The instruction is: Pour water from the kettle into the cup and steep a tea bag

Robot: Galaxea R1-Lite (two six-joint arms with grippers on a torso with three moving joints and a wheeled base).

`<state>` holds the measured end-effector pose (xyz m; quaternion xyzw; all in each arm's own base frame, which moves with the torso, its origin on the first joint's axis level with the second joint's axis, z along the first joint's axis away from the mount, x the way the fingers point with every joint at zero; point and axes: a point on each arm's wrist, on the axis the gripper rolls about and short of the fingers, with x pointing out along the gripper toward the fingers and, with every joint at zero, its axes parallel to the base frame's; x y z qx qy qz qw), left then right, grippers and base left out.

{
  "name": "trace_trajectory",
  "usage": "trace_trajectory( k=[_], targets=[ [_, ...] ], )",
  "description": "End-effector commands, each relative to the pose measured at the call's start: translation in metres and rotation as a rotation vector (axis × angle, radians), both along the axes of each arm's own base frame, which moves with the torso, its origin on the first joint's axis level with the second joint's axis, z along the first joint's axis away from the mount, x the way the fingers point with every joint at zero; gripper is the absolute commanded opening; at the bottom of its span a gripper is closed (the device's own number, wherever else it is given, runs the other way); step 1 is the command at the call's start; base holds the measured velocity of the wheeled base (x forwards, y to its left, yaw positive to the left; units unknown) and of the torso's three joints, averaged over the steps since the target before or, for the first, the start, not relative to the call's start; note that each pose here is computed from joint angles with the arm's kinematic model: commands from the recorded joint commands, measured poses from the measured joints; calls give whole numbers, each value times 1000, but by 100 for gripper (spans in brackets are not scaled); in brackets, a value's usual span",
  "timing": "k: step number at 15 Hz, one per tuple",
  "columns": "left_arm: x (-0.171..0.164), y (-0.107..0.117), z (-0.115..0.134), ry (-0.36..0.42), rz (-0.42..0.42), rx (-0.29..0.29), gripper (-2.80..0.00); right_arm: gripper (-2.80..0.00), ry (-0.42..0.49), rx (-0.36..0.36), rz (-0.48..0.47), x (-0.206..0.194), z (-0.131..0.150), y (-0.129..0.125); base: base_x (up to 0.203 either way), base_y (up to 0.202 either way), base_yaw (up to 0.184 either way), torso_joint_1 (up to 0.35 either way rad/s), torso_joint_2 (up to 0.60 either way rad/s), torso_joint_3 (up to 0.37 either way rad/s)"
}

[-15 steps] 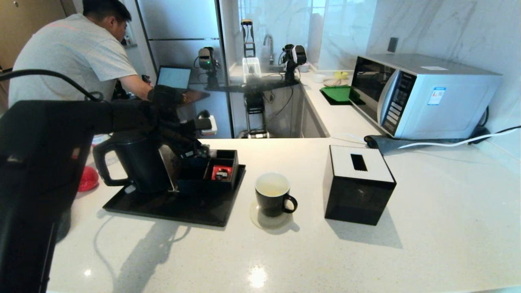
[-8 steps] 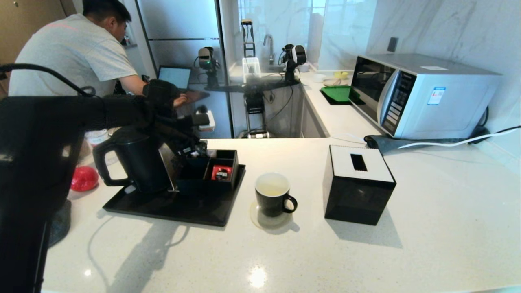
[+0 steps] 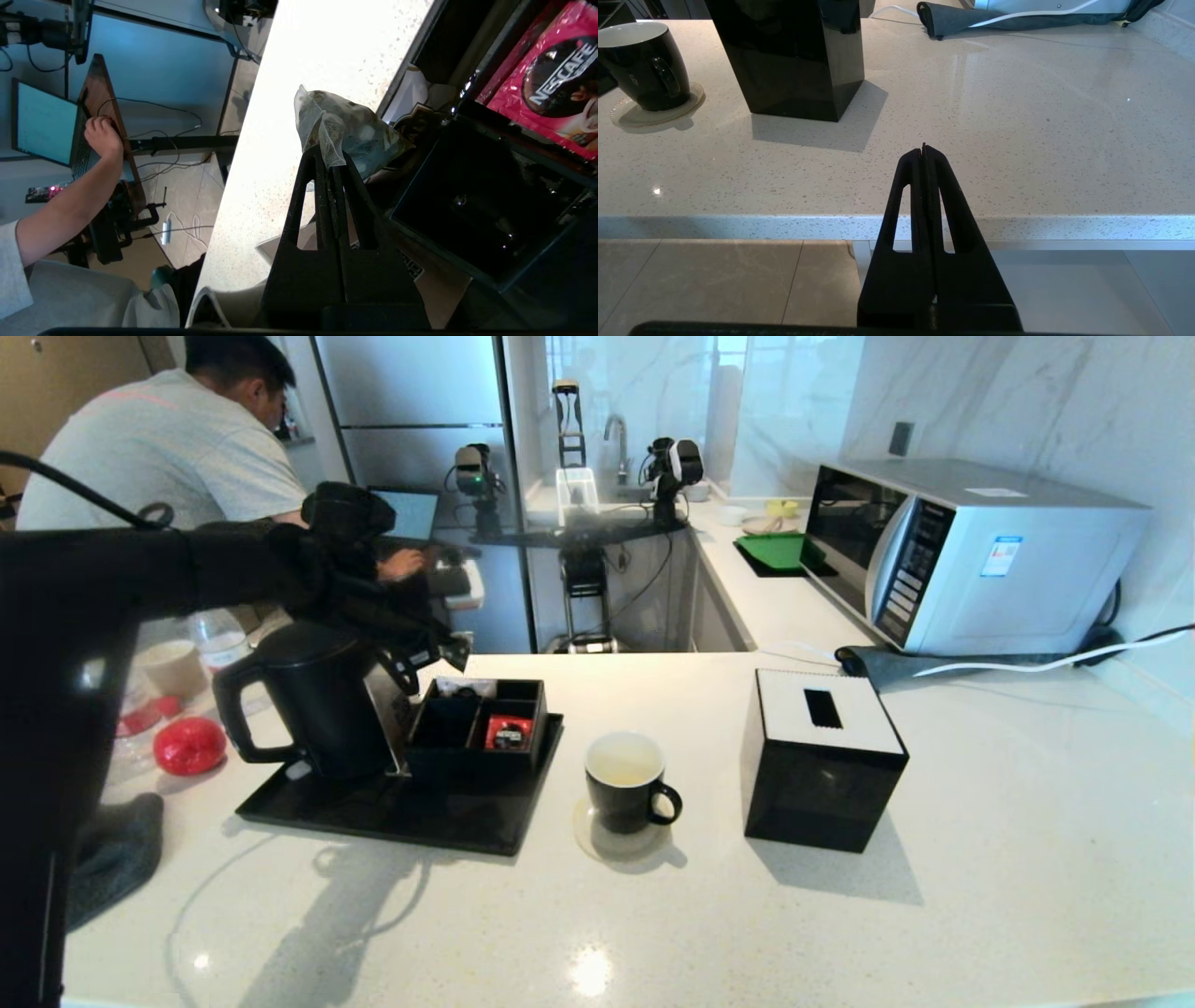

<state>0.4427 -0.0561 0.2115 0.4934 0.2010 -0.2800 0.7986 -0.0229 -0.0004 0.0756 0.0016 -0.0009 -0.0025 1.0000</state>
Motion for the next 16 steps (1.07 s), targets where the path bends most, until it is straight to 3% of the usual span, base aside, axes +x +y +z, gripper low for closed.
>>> trace_trajectory(
  k=[1, 5, 9, 16],
  targets=[
    [-12, -3, 18, -27, -5, -15, -280, -280, 2, 0, 0, 0, 0, 0, 0, 0, 0, 0, 0, 0],
    [-31, -7, 38, -57, -12, -32, -280, -280, 2, 0, 0, 0, 0, 0, 0, 0, 0, 0, 0, 0],
    [-46, -11, 48, -61, -44, -98, -280, -280, 2, 0, 0, 0, 0, 0, 0, 0, 0, 0, 0, 0],
    [-82, -12, 78, -107, -19, -190, -280, -280, 2, 0, 0, 0, 0, 0, 0, 0, 0, 0, 0, 0]
  ],
)
